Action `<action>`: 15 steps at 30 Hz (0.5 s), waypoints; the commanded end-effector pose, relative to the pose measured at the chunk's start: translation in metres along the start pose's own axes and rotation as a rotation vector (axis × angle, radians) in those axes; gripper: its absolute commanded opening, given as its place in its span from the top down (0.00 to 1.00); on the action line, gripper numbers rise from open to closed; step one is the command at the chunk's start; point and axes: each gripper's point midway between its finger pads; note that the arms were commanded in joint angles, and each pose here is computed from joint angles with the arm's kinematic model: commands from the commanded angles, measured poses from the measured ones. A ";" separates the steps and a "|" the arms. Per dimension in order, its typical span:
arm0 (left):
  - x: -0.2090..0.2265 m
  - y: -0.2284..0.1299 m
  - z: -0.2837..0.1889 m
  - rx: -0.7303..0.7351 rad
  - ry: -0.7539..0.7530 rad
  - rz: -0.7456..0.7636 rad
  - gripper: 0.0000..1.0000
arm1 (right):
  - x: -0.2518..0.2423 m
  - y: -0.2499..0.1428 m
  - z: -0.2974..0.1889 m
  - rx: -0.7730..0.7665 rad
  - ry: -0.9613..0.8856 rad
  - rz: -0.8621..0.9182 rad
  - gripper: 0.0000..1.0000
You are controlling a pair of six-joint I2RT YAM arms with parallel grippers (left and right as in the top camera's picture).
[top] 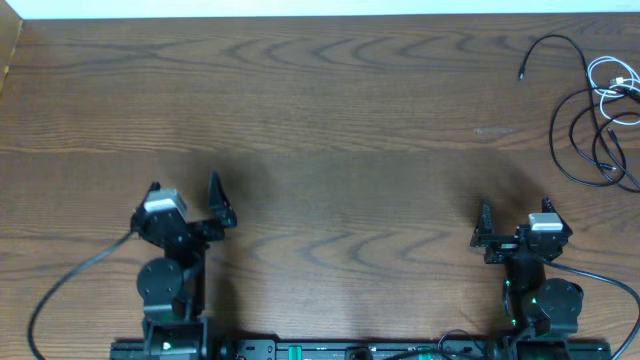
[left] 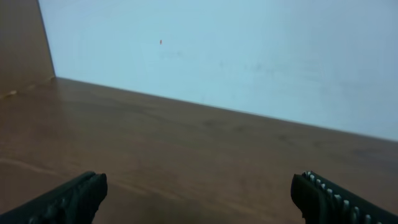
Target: Untangle cables
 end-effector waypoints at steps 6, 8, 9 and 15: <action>0.009 -0.038 -0.010 -0.015 -0.011 0.072 0.00 | 0.003 0.000 0.000 -0.001 0.014 0.009 0.01; 0.012 -0.046 -0.011 0.016 -0.002 0.089 0.00 | 0.003 0.000 0.000 -0.001 0.014 0.009 0.01; 0.012 -0.048 -0.011 0.026 0.000 0.102 0.00 | 0.003 0.000 0.000 -0.001 0.014 0.009 0.01; 0.018 -0.070 -0.016 0.113 0.016 0.153 0.00 | 0.003 -0.001 0.000 -0.001 0.014 0.009 0.01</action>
Point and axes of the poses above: each gripper's point midway between its finger pads, its own z axis out along the fingers, its own x axis along the line the jaws close on, y = z × x, and after that the axes turned 5 degrees about -z, right-handed
